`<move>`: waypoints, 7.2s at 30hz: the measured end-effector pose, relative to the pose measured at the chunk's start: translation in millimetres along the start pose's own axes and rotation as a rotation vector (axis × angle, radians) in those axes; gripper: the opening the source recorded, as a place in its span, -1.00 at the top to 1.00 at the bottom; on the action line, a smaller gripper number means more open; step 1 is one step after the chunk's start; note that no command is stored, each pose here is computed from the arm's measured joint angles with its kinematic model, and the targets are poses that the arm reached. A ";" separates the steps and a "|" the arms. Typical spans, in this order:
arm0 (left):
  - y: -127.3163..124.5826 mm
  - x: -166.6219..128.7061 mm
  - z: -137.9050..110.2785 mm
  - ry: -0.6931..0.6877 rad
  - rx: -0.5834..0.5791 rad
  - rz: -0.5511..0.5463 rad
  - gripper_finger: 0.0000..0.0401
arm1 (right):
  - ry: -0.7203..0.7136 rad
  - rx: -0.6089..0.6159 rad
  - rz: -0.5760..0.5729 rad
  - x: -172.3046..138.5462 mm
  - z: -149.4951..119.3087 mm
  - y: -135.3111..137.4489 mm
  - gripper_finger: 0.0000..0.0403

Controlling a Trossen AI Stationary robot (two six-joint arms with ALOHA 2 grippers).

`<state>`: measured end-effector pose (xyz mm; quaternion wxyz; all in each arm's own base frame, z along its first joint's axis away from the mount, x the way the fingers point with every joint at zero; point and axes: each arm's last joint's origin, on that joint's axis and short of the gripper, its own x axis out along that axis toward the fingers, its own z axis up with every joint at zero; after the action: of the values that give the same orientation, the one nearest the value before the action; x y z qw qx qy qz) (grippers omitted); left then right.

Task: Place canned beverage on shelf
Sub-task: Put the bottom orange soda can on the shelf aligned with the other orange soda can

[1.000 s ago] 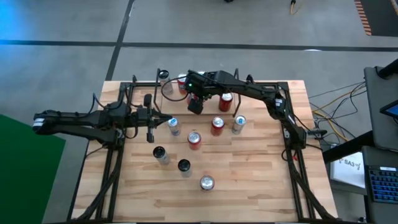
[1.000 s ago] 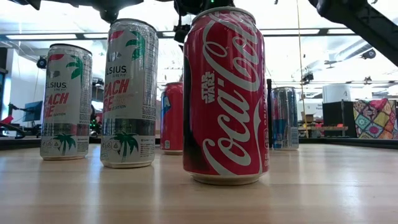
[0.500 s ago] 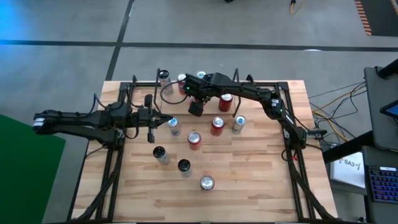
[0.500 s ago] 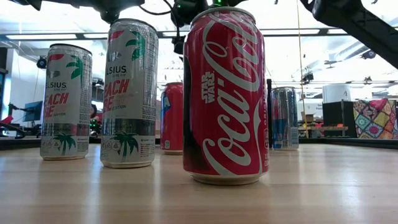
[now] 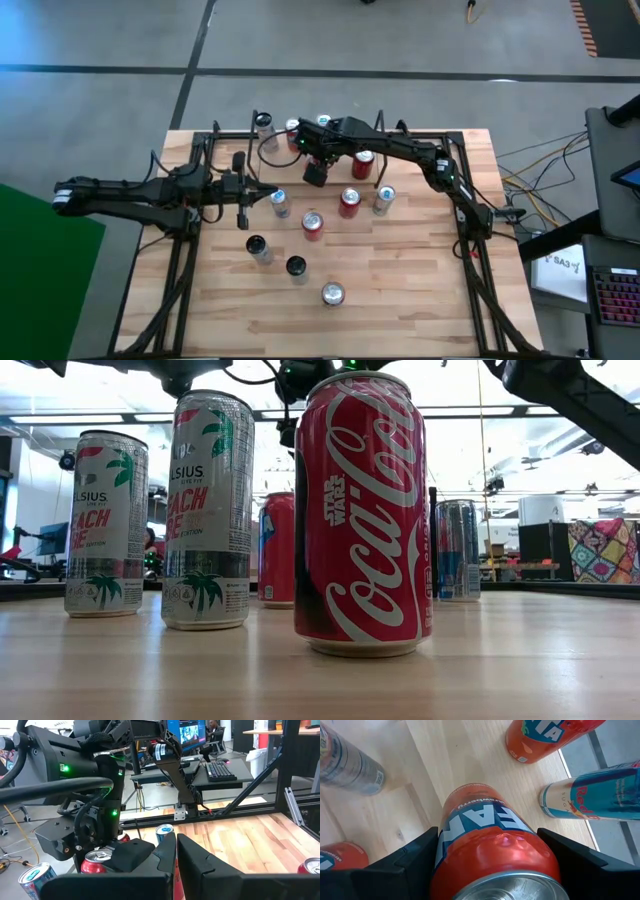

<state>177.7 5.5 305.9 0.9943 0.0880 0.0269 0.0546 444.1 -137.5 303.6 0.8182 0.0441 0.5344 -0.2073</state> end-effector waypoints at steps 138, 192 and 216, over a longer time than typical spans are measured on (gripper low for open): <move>-0.5 -0.2 -1.7 0.015 -0.090 -0.007 1.00 | -0.205 -0.194 0.079 -42.5 5.6 61.3 -0.44; 14.2 14.3 -18.4 0.116 0.151 0.262 1.00 | -0.422 0.008 0.001 -24.6 -108.5 -0.9 0.96; 16.0 14.4 -19.0 0.122 0.165 0.270 1.00 | -0.435 -0.006 -0.027 5.7 -107.4 -6.0 0.96</move>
<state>189.1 26.1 289.4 0.9638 0.1687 0.0793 0.1906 351.8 -113.2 253.7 0.9115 -0.0110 0.3465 -0.2214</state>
